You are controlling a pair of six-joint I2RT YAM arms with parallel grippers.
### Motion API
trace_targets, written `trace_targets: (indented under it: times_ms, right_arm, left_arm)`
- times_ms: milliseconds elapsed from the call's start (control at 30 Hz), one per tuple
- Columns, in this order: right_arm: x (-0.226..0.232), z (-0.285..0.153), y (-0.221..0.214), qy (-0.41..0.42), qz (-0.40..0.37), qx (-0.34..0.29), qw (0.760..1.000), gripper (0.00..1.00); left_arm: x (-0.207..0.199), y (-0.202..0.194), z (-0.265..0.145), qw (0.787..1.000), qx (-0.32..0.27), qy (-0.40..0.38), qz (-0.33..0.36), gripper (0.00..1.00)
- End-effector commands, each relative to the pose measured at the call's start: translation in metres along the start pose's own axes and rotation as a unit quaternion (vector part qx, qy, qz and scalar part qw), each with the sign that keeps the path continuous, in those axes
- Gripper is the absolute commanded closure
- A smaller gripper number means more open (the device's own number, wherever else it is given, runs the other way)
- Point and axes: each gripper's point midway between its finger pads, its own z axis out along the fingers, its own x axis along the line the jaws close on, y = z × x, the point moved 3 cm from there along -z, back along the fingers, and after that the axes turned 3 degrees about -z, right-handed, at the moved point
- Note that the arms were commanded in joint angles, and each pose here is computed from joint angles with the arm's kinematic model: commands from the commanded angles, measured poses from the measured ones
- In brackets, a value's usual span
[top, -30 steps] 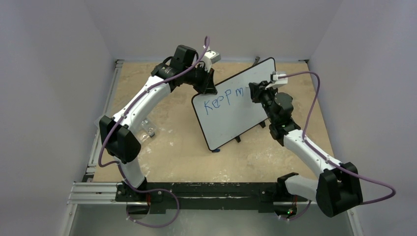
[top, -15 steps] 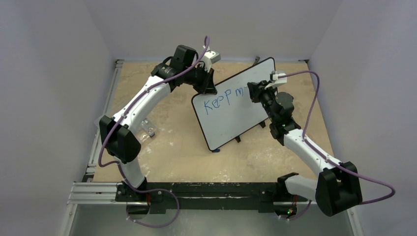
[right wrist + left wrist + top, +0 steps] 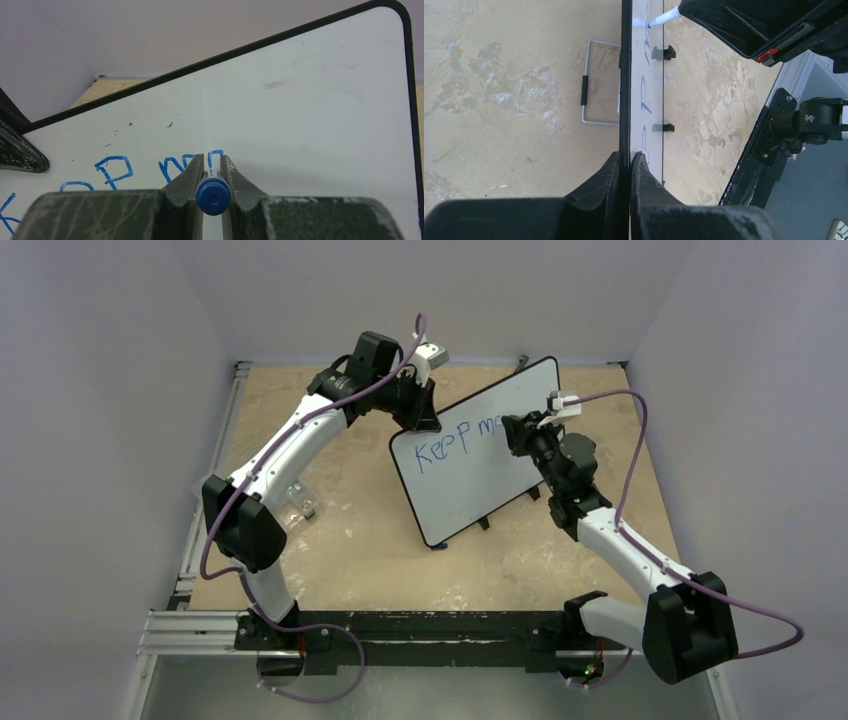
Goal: Write a sentence on the whiteboard
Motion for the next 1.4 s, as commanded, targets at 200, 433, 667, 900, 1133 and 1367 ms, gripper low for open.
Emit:
trace_targets:
  times_ms: [200, 433, 667, 900, 1133, 1367]
  right_arm:
    - [-0.012, 0.000, -0.008, -0.031, -0.016, 0.021, 0.999, 1.00]
    - [-0.009, 0.009, 0.006, -0.028, -0.017, 0.010, 0.999, 1.00]
    - [-0.003, 0.019, 0.015, -0.013, -0.002, 0.000, 1.000, 1.00]
    - [0.004, 0.022, 0.016, 0.008, 0.009, -0.002, 1.000, 1.00]
    - [0.009, 0.020, 0.023, 0.022, 0.008, -0.015, 1.000, 1.00]
    - [0.010, 0.020, 0.028, 0.023, 0.005, -0.016, 1.000, 1.00]
  left_arm:
    - [0.031, 0.001, -0.009, 0.994, 0.001, 0.096, 0.056, 1.00]
    - [0.032, 0.000, -0.008, 0.994, 0.004, 0.098, 0.057, 1.00]
    - [0.033, 0.000, -0.008, 0.993, 0.004, 0.099, 0.057, 1.00]
    - [0.033, -0.001, -0.007, 0.993, 0.006, 0.099, 0.057, 1.00]
    - [0.033, -0.002, -0.006, 0.993, 0.007, 0.098, 0.057, 1.00]
    - [0.033, 0.000, -0.007, 0.993, 0.004, 0.099, 0.057, 1.00]
